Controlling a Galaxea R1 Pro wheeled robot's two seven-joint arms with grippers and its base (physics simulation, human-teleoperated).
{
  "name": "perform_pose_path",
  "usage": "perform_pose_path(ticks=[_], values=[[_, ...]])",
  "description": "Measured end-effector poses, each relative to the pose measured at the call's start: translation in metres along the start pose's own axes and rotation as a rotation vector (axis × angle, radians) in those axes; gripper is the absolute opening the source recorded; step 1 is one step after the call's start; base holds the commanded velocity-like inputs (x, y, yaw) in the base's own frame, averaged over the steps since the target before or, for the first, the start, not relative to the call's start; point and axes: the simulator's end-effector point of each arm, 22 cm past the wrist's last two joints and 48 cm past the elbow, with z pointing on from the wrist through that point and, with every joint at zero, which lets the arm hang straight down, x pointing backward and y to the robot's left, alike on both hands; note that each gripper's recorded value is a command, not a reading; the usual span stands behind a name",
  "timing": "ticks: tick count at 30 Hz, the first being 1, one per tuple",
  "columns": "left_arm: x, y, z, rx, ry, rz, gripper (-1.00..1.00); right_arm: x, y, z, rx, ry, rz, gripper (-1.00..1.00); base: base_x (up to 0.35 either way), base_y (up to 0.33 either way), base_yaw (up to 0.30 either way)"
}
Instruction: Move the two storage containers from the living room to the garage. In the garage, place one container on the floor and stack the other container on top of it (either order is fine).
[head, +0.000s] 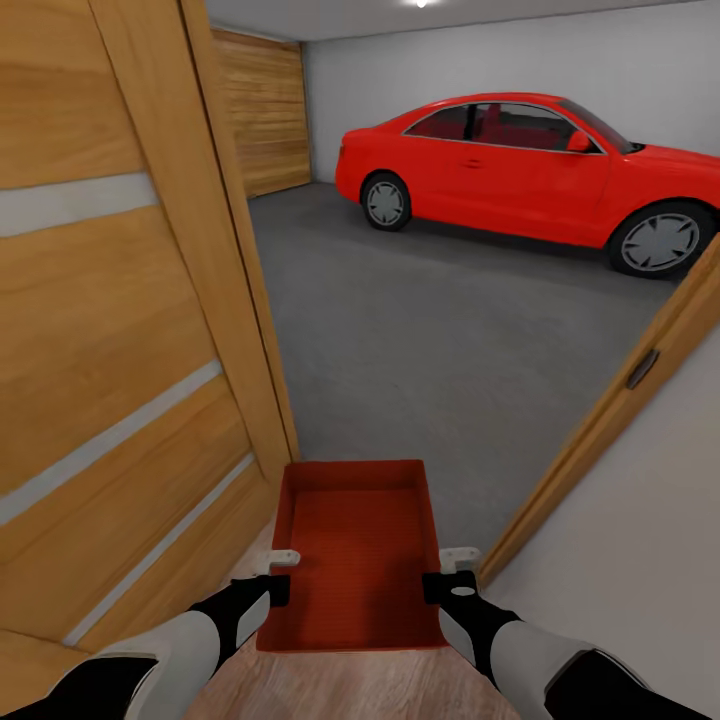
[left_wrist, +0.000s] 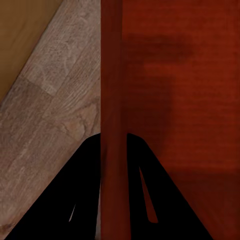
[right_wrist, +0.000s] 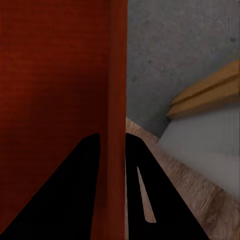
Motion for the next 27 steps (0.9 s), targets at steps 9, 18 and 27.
perform_pose_path(ticks=[9,18,27], values=[[0.0001,0.0001,0.0002,0.0,0.001,0.0,-1.0,0.0004,0.0,0.0001,0.001,0.001,0.0,-1.0,0.082,0.124,-0.06],[0.0005,0.0001,0.0002,-0.001,0.003,0.001,-1.0,0.0011,0.0001,0.0001,0.001,0.002,0.001,-1.0,0.001,0.001,-0.236],[0.0004,0.0002,0.0,-0.001,0.002,0.001,-1.0,0.0011,0.0002,-0.0001,0.0,0.002,0.001,-1.0,0.076,0.155,-0.076]])
